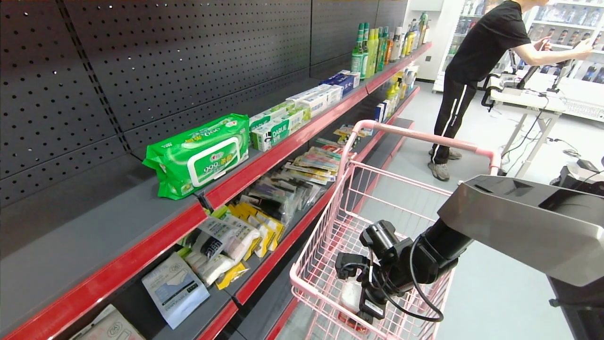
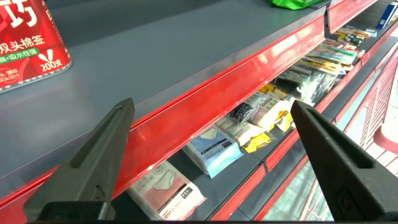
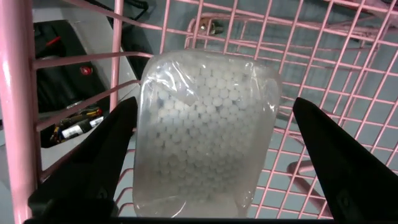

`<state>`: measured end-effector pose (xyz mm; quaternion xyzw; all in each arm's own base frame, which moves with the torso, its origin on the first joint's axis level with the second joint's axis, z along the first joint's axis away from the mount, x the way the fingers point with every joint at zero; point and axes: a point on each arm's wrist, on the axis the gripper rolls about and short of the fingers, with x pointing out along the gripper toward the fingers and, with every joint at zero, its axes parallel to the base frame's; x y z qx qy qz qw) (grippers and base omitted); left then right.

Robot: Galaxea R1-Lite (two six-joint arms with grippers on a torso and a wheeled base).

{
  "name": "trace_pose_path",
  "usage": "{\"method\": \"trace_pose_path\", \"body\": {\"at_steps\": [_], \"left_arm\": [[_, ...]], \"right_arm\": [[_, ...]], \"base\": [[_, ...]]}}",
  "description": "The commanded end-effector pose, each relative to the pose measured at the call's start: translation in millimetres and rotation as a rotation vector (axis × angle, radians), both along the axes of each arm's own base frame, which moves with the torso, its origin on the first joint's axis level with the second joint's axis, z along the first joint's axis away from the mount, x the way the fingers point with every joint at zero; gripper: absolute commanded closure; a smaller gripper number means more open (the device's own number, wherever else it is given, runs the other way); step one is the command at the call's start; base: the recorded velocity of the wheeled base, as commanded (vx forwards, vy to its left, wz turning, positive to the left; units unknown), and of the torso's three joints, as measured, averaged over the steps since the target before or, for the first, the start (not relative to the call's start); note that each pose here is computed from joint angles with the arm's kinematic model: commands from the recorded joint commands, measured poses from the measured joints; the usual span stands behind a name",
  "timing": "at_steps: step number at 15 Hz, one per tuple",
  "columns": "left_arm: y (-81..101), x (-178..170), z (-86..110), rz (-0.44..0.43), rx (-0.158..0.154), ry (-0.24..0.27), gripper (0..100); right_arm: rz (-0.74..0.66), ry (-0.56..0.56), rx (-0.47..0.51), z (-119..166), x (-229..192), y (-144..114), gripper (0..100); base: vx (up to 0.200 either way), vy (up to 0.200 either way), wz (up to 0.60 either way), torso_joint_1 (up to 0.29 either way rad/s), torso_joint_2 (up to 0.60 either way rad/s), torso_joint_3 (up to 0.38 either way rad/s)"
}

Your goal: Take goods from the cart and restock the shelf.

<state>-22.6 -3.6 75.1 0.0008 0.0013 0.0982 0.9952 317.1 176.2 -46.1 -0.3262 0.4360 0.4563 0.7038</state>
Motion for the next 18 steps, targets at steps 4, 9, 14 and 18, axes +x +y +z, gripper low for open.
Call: {"method": "trace_pose_path", "body": {"at_steps": [4,9,14,18], "left_arm": [[0.0,0,0.0,0.001,0.0,0.001,0],[0.0,0,0.0,0.001,0.0,0.001,0],[0.0,0,0.0,0.001,0.0,0.001,0],[0.0,0,0.0,0.001,0.0,0.001,0]], "right_arm": [[0.004,0.004,0.0,-3,-1,1,0],[0.0,0.001,-0.012,-3,-1,0,0],[0.0,-0.002,-0.01,-5,-2,0,100],[-0.103,-0.023,0.021,9,11,-15,100]], "base": [[0.0,0.0,0.0,0.0,0.0,0.0],[0.0,0.0,0.0,0.0,0.0,0.0],[0.0,0.0,0.0,0.0,0.0,0.0],[0.0,0.0,0.0,0.0,0.0,0.0]]}}
